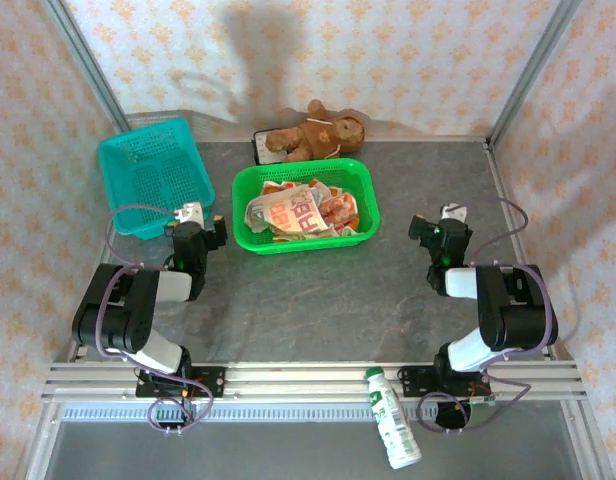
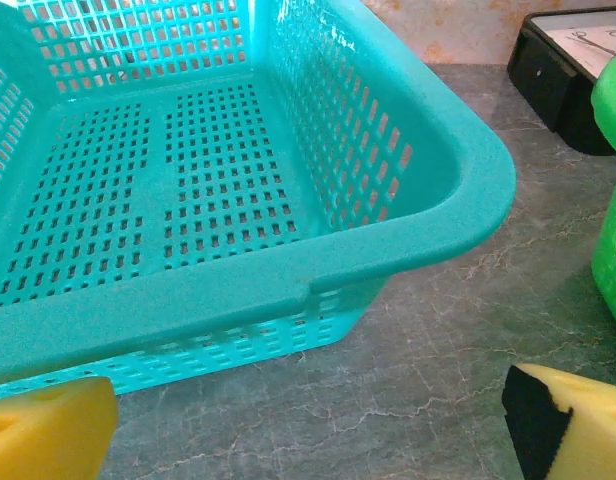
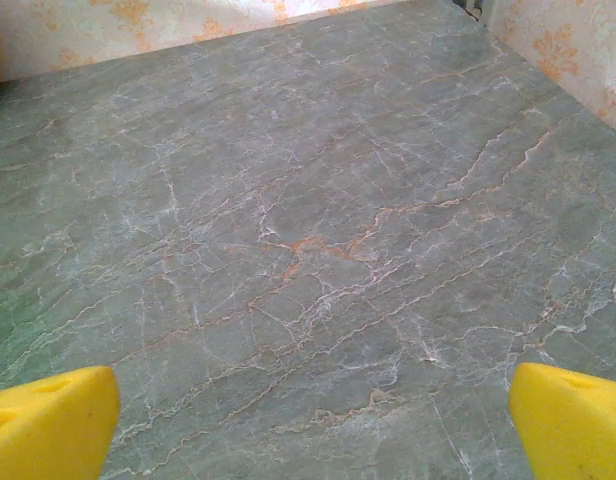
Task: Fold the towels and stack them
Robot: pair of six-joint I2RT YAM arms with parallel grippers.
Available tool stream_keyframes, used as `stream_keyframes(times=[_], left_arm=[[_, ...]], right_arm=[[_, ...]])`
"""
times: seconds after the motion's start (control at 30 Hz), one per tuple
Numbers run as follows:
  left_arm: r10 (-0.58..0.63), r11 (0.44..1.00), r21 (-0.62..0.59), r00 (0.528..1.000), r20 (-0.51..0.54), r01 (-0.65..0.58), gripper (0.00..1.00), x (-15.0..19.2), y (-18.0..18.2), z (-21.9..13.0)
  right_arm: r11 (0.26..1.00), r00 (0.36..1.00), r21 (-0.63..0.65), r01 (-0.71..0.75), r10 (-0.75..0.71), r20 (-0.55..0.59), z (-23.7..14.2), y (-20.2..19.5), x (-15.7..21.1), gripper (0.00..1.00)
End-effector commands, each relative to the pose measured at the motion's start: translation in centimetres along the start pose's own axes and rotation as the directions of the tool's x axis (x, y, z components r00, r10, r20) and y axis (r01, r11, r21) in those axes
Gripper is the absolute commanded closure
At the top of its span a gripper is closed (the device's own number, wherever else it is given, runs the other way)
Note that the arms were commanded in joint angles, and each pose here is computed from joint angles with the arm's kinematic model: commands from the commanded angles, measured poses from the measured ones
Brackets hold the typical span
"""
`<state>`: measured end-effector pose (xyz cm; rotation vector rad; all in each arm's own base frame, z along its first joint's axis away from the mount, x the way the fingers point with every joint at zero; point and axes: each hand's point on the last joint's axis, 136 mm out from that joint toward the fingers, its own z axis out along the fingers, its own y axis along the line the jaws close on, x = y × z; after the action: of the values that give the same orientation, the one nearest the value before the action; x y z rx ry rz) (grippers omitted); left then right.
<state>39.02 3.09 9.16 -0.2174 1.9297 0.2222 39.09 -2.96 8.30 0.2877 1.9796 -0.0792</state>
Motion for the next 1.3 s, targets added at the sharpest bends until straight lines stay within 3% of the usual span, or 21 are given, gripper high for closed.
stream_keyframes(times=[0.0, 0.77, 0.9, 1.1, 1.27], left_arm=[[-0.009, 1.0, -0.025, 0.999, 0.033, 0.01, 0.0, -0.7, 0.7, -0.2], [-0.002, 1.0, -0.003, 0.999, 0.044, 0.002, 0.0, -0.8, 0.4, -0.4], [-0.022, 0.998, -0.063, 0.998, 0.058, 0.026, 0.0, -2.4, 1.7, -1.5], [-0.071, 0.976, -0.207, 0.997, -0.042, 0.061, 0.0, -5.8, 4.3, -4.1], [-0.212, 0.943, -0.284, 0.971, -0.109, 0.174, 0.0, -8.0, 5.8, -6.8]], right_arm=[[1.0, 1.0, -0.004, -0.003, 0.003, 0.022, 0.0, 0.3, -0.7, 0.01], [1.0, 1.0, -0.003, -0.005, 0.005, 0.027, 0.0, 0.2, -0.8, 0.01], [0.998, 0.998, 0.052, -0.036, 0.033, 0.046, -1.2, -0.8, -2.4, 0.01], [0.976, 0.987, 0.154, -0.157, 0.161, -0.016, -3.7, -2.1, -5.3, 0.01], [0.947, 0.945, 0.03, -0.32, 0.321, -0.059, -5.5, 0.3, -7.9, 0.01]])
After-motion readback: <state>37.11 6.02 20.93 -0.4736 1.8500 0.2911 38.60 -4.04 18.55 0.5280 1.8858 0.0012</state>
